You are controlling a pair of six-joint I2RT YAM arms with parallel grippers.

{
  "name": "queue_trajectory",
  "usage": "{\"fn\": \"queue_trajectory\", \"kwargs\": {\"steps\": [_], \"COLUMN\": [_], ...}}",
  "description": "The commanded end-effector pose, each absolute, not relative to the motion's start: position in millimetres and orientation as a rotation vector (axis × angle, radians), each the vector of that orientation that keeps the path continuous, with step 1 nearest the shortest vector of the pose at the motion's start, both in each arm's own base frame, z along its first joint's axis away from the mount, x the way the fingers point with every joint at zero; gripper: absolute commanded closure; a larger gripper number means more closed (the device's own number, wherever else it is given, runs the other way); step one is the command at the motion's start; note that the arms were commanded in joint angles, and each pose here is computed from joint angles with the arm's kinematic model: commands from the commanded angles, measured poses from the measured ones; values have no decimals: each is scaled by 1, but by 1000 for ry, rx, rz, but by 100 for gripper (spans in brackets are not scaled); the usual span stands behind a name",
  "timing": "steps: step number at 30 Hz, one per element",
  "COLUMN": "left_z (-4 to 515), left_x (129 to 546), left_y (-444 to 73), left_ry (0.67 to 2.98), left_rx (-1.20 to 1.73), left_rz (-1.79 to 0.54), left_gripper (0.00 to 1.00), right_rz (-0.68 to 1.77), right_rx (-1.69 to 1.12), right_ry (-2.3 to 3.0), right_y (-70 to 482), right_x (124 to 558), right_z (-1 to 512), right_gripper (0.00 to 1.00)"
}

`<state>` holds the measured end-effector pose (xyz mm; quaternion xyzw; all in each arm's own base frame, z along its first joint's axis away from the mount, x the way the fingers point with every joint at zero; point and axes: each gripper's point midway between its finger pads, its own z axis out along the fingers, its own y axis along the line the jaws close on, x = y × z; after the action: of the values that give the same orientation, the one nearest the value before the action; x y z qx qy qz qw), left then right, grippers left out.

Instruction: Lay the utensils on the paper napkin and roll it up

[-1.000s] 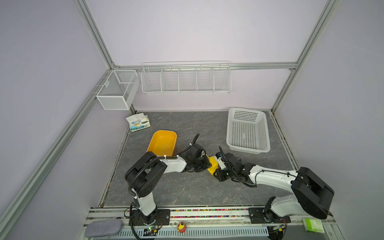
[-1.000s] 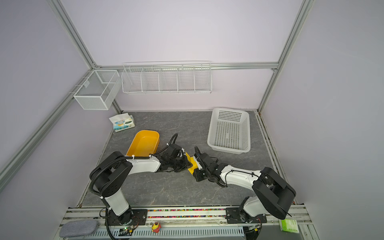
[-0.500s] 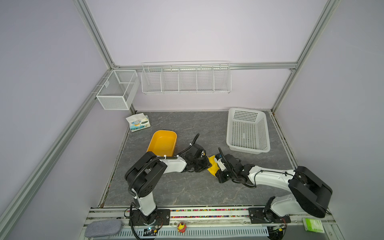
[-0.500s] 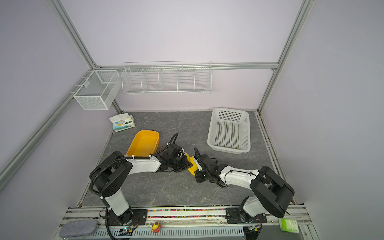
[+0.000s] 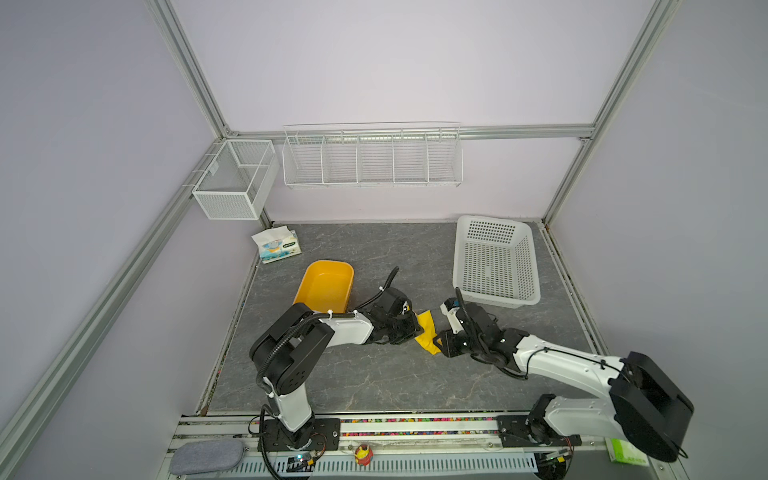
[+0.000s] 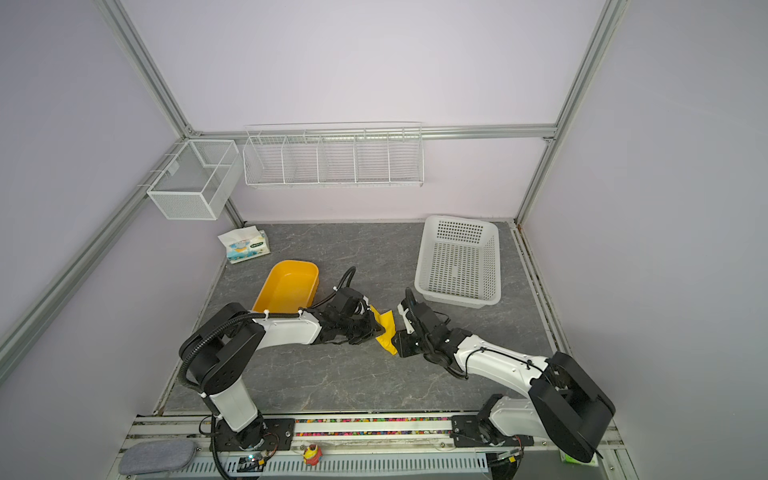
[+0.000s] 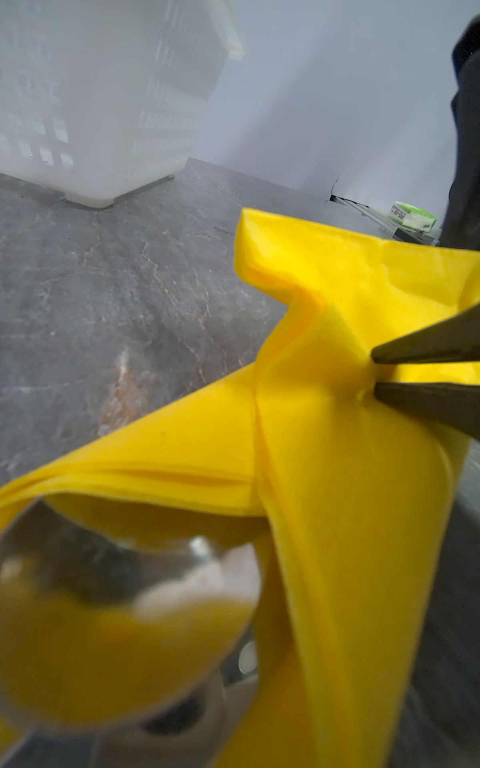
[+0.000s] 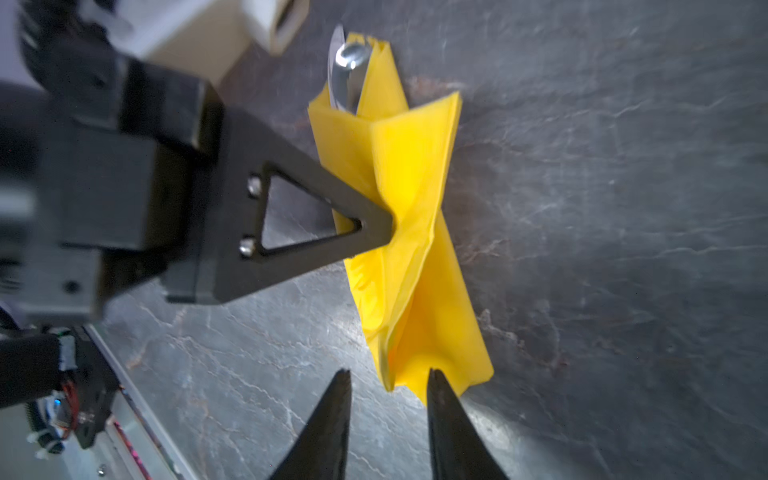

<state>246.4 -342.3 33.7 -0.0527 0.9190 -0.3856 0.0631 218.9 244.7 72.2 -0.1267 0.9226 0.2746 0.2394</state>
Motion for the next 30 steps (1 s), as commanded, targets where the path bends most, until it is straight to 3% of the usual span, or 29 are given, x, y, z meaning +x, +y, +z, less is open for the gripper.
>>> {"fn": "queue_trajectory", "kwargs": {"steps": [1,4,12,15,18,20,30], "left_z": [22,22,23,24,26,30,65], "left_x": [246,246,246,246,246,247,252], "left_y": [-335,-335,-336,-336,-336,-337,-336], "left_ry": [2804,2804,2800,2799,2792,2780,2677], "left_rx": [-197,-193,-194,-193,-195,-186,-159], "left_rz": [-1112,-1116,-1122,-1124,-1134,-1141,-1189], "left_gripper": [87,87,87,87,87,87,72], "right_rz": [806,820,969,903,845,808,774], "right_rx": [-270,-218,-264,-254,-269,-272,-185], "right_ry": [2568,2601,2645,2681,2713,2735,2802], "right_y": [241,239,268,265,261,256,243], "right_x": [217,225,233,238,240,240,232], "right_z": [76,75,70,57,45,36,1], "right_gripper": [52,46,42,54,81,90,92]}}
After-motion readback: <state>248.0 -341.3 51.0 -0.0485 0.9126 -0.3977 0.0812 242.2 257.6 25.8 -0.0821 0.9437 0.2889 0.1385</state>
